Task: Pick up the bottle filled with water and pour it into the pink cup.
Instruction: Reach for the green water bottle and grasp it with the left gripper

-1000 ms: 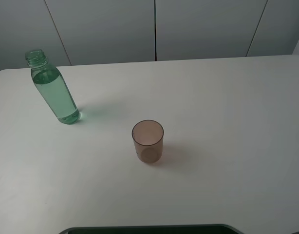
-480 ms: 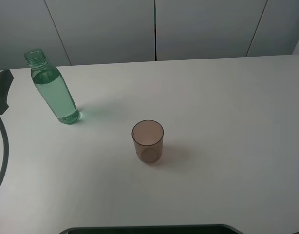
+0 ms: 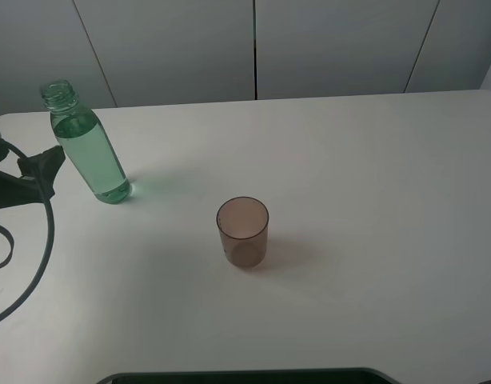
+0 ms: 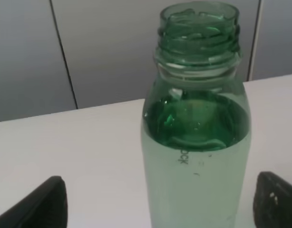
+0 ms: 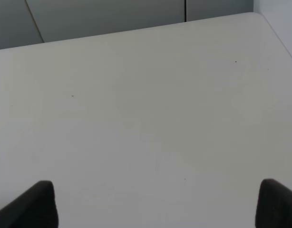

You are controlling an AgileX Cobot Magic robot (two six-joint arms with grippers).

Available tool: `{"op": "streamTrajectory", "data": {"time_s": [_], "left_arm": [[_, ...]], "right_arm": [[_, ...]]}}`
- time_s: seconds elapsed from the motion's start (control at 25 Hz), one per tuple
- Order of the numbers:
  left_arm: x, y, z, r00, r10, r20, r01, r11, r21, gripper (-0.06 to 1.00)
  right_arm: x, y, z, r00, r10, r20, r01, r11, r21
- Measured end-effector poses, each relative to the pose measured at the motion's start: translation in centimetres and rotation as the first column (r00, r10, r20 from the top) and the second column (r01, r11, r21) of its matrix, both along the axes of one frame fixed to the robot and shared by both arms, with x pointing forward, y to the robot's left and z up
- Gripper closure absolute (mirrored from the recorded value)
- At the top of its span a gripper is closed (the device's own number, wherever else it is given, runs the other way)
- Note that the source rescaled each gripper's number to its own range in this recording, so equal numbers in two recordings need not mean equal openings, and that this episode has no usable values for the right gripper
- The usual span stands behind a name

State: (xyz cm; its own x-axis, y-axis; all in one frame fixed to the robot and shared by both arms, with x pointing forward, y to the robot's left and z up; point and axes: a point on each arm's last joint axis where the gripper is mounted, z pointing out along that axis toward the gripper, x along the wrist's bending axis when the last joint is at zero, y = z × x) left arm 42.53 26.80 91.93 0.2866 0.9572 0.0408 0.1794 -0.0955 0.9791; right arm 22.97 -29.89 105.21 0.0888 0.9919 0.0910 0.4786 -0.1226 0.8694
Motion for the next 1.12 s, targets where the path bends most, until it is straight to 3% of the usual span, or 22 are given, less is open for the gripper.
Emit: {"op": "streamTrajectory", "data": {"time_s": [0.52,1.12], "left_arm": [[3.3,-1.2,1.6,0.987,-0.107,0.120,0.103,0.994,0.041,-0.06],[7.2,-2.1,-1.2,0.984,-0.171,0.047,0.169,0.985,0.046,-0.06]], "right_arm": [[0.0,0.0,0.0,1.000,0.000,0.000,0.000,1.000,0.000],[0.0,0.0,0.0,1.000,0.000,0.000,0.000,1.000,0.000]]}}
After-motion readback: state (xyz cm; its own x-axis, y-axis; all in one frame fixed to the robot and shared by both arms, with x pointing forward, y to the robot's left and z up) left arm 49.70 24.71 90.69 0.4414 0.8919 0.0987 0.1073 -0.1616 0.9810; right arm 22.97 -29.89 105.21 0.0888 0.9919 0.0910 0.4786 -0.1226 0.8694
